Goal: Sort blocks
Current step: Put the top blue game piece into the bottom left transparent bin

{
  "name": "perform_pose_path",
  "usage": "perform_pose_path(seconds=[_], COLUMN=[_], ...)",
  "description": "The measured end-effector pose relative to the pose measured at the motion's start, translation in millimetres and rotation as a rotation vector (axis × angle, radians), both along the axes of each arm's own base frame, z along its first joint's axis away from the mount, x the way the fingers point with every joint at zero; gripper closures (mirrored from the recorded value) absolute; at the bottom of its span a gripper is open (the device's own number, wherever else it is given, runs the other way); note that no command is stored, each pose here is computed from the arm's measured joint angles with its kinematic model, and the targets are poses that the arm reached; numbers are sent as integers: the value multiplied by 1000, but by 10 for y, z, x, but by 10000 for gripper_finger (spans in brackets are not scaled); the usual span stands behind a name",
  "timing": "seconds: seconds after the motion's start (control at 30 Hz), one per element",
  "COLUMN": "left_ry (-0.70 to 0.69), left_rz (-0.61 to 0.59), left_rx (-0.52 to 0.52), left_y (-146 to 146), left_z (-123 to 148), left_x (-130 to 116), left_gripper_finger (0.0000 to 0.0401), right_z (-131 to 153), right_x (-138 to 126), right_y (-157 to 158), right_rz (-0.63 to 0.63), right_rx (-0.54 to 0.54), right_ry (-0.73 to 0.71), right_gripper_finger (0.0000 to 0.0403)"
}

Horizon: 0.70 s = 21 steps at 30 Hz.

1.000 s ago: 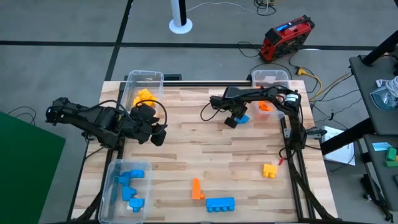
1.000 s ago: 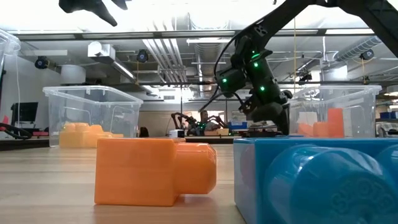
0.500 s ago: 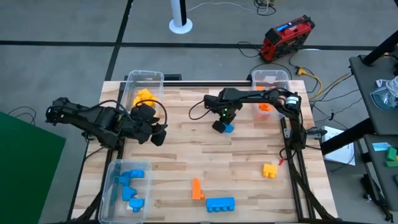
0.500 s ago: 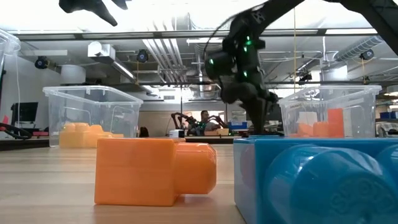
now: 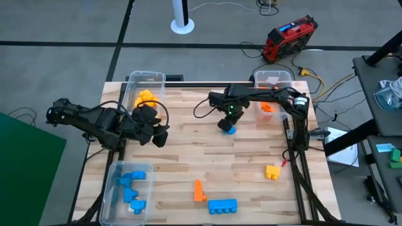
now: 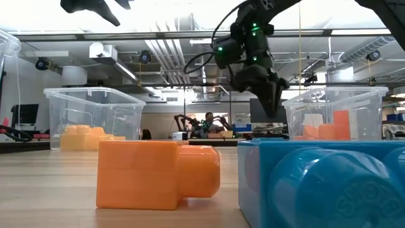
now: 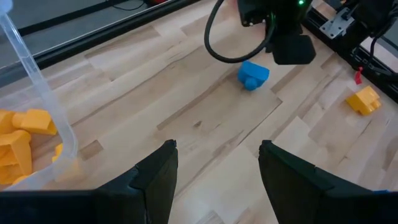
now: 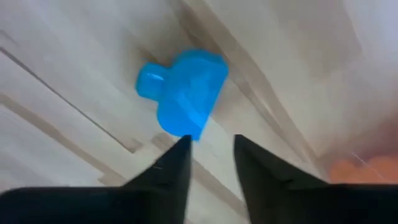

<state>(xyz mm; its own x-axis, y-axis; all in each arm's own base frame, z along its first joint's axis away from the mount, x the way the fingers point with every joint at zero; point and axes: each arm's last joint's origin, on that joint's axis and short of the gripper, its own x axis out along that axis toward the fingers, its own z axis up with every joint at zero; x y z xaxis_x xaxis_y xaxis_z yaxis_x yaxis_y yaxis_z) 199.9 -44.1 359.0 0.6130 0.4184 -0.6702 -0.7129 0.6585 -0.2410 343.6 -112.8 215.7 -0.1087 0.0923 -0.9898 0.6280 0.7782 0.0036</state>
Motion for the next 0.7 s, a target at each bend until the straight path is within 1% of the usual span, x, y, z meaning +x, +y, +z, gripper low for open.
perform_pose_path(seconds=[0.27,0.37,0.43,0.57,0.7], left_ry=[6,13,17,33,49], left_rz=[-7,-13,-14,-15,-15], left_rx=[7,13,15,21,26], left_y=[-1,-3,-6,-17,-28], left_z=[-2,-8,-15,-44,-74], left_x=[2,9,19,55,92], left_gripper_finger=[200,200,200,200,200], right_z=[-153,-211,-247,-341,-432], right_x=[113,81,62,44,31], right_y=[5,9,23,53,70], right_rz=[-66,-101,-115,-133,-142], right_rx=[-28,-24,-2,25,51], right_ry=[-101,-79,-70,-73,-88], right_gripper_finger=[181,129,99,51,28])
